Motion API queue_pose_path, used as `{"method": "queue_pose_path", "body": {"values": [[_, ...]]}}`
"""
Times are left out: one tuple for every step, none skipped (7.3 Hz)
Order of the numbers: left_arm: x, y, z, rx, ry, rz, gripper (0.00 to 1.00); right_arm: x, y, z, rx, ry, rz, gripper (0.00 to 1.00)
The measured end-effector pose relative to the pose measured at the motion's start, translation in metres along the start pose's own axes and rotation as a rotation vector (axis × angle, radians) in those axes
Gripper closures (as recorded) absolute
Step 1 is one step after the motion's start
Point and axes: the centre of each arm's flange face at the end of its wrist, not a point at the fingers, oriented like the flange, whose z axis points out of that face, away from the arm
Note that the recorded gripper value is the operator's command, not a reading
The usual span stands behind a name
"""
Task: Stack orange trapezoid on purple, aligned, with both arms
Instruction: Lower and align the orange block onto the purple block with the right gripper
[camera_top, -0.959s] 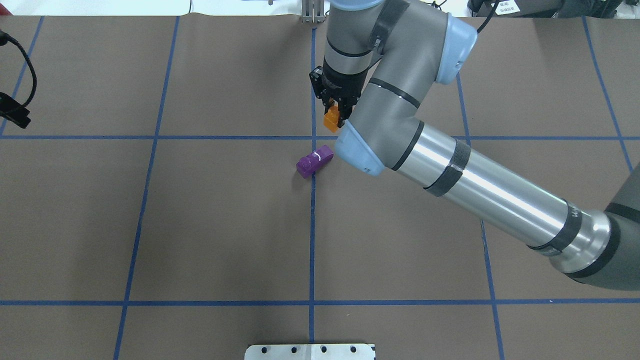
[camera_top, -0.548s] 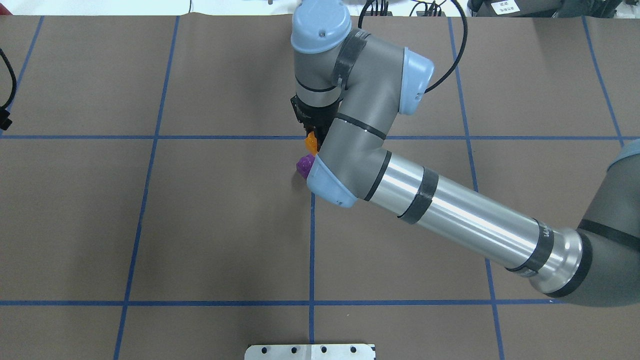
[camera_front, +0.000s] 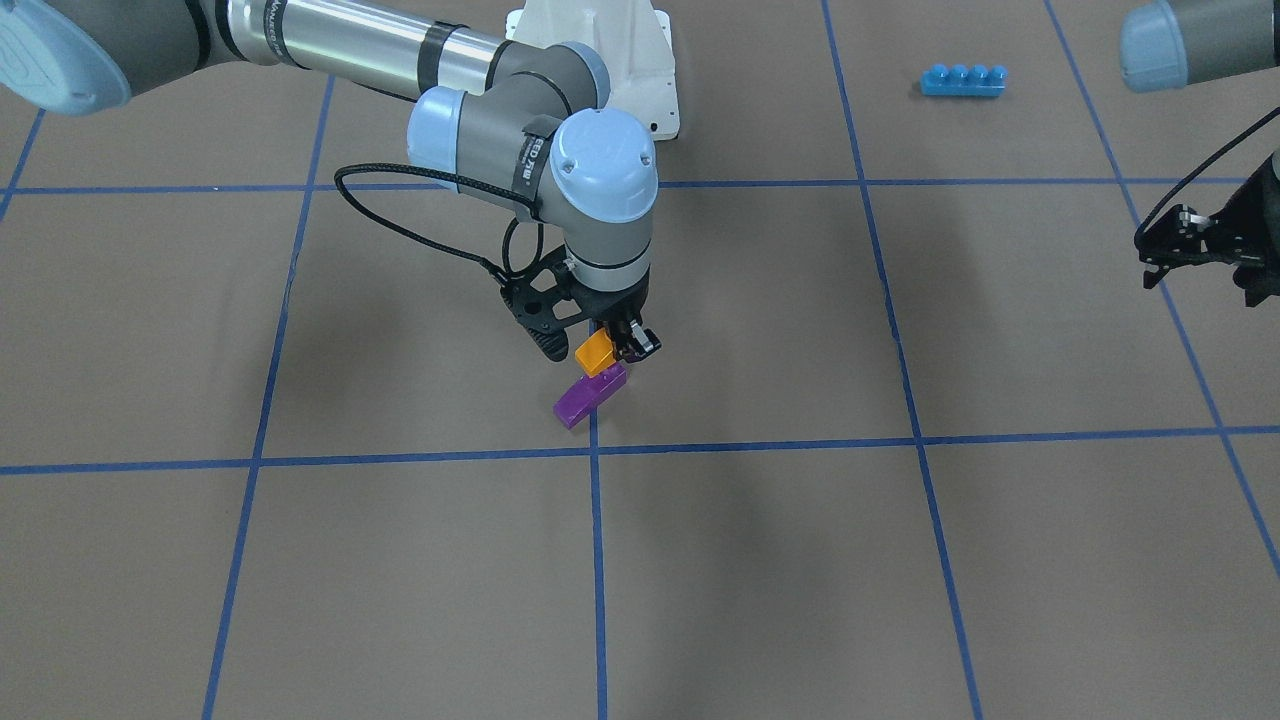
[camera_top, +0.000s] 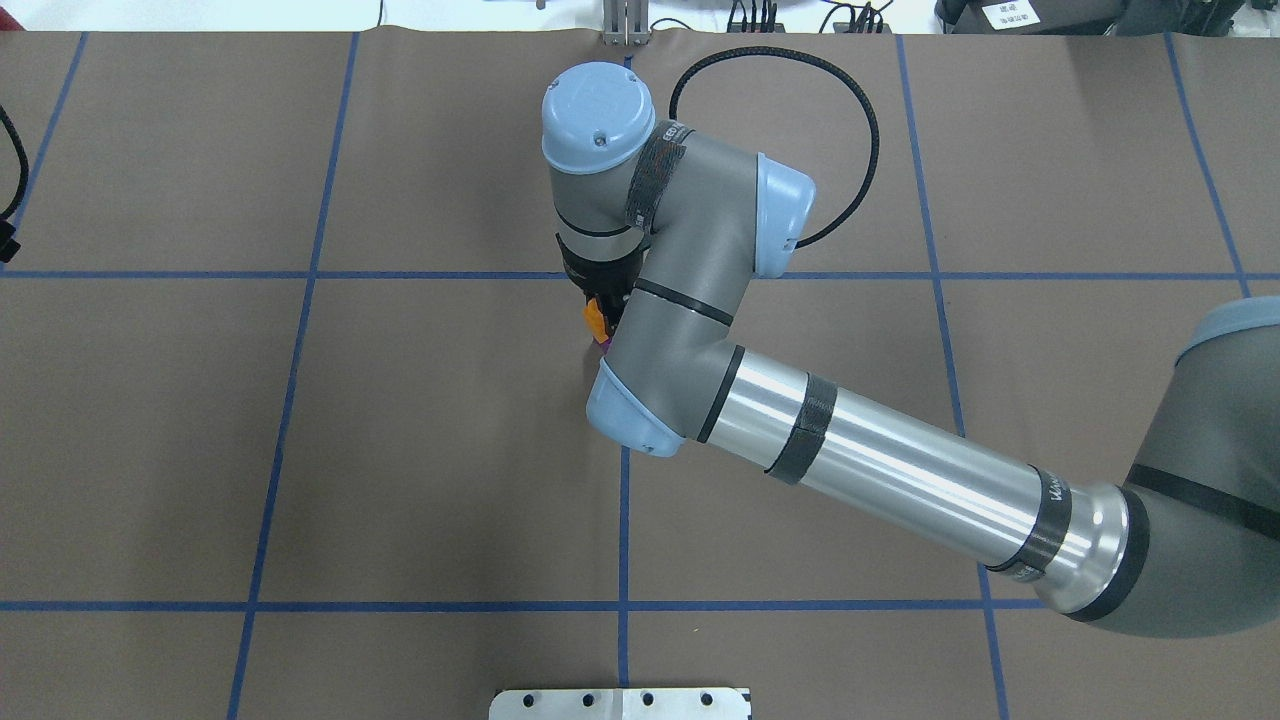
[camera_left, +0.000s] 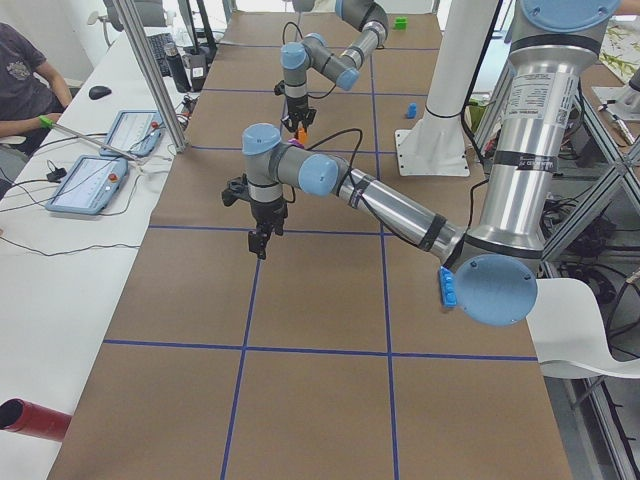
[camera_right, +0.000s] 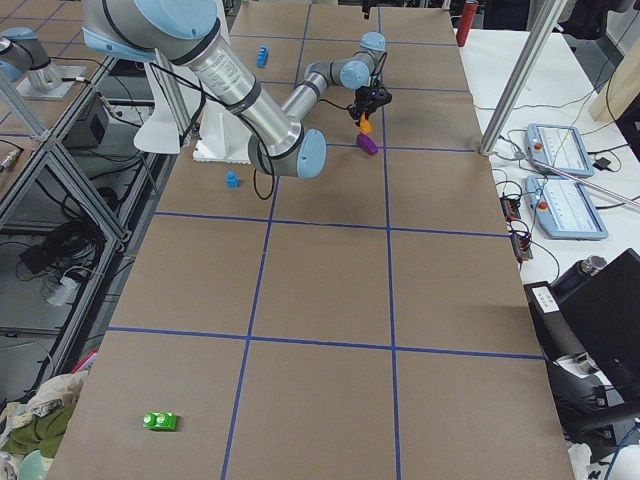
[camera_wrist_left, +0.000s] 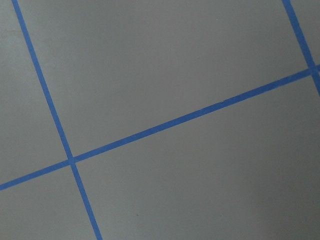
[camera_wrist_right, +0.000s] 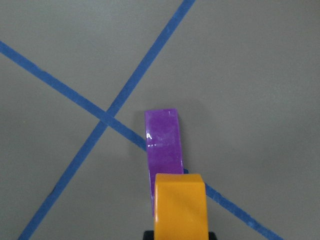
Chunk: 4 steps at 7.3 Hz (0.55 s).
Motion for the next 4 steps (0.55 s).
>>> {"method": "queue_pose_path", "body": {"values": [[0.0002,-0.0001,0.0006,-0.001,0.000,0.000,0.00,-0.0005,-0.0015,0.0010,0.002,0.000,0.002,1.00],[0.0004,-0.0004,0.0007,-0.001,0.000,0.000,0.00,-0.0005,-0.0031,0.0024,0.004,0.002,0.004,1.00],[0.0007,-0.0004,0.0003,0.000,0.000,0.000,0.00,-0.0003,-0.0038,0.0042,0.005,0.005,0.005,1.00],[0.0009,-0.0003,-0.0005,0.001,-0.001,0.001,0.00,0.0000,-0.0044,0.0072,0.008,0.010,0.005,1.00]]}}
